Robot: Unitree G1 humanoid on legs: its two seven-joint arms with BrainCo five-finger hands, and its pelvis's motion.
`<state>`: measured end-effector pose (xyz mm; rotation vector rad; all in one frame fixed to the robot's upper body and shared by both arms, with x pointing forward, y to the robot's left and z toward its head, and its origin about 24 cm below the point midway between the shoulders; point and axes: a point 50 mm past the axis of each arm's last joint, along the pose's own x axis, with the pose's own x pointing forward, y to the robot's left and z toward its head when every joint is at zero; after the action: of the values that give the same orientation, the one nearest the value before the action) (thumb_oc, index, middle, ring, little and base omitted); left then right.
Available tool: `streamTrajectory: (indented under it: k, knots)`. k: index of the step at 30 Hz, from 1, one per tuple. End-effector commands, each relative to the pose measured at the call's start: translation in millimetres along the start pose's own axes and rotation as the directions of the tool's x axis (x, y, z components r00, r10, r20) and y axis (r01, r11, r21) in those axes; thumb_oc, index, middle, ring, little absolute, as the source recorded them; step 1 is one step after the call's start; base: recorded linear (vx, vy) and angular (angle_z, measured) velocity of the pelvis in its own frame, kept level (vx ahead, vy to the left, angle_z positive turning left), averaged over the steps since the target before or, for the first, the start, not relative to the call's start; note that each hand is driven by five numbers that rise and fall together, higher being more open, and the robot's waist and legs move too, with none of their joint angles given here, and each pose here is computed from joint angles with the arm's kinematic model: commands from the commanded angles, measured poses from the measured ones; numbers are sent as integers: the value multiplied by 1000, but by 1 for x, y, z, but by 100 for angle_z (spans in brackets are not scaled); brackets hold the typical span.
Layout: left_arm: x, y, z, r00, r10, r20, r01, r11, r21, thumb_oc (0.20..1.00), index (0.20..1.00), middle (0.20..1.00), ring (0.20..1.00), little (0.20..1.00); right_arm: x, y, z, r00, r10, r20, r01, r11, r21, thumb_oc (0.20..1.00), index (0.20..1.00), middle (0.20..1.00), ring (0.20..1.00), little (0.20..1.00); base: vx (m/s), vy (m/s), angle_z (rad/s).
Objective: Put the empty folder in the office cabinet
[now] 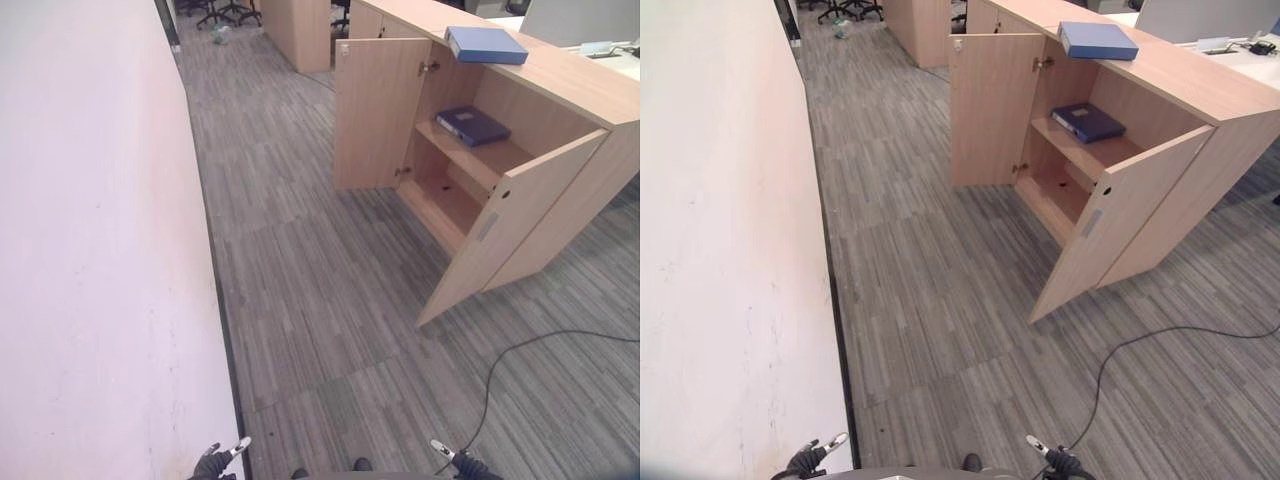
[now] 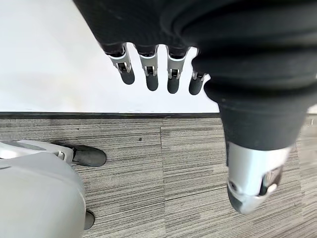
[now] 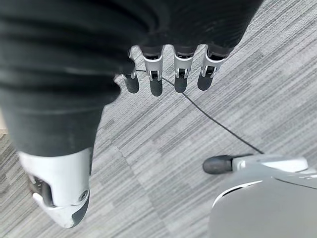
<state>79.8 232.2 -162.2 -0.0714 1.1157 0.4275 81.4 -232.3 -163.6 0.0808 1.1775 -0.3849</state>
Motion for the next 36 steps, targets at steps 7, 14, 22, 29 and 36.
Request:
streamTrajectory:
  k: [7,14,22,29,36]
  knots:
    - [1,3,0,1000,19,-20,-19,1000,14,1000,1000,1000,1000,1000,1,8,4,1000,14,9,-14,1000,22,1000,1000,1000,1000,1000,0,0,0]
    - [1,0,-1,999,-27,-27,30,994,102,1000,1000,1000,1000,1000,1,5,2,1000,22,-1,-22,1000,-18,1000,1000,1000,1000,1000,0,0,0]
    - [2,-2,0,999,-37,-24,40,990,134,1000,1000,1000,1000,1000,1,4,1,1000,24,-4,-24,999,-26,1000,1000,1000,1000,1000,0,0,0]
    - [2,-1,0,999,-31,-24,34,988,149,1000,1000,1000,1000,1000,1,4,0,1000,26,-11,-27,999,-39,1000,1000,1000,1000,1000,14,-14,-1]
    - [4,4,10,1000,-6,6,5,996,93,1000,1000,1000,1000,1000,2,5,6,999,35,5,-34,999,-42,1000,1000,1000,1000,1000,19,-67,3]
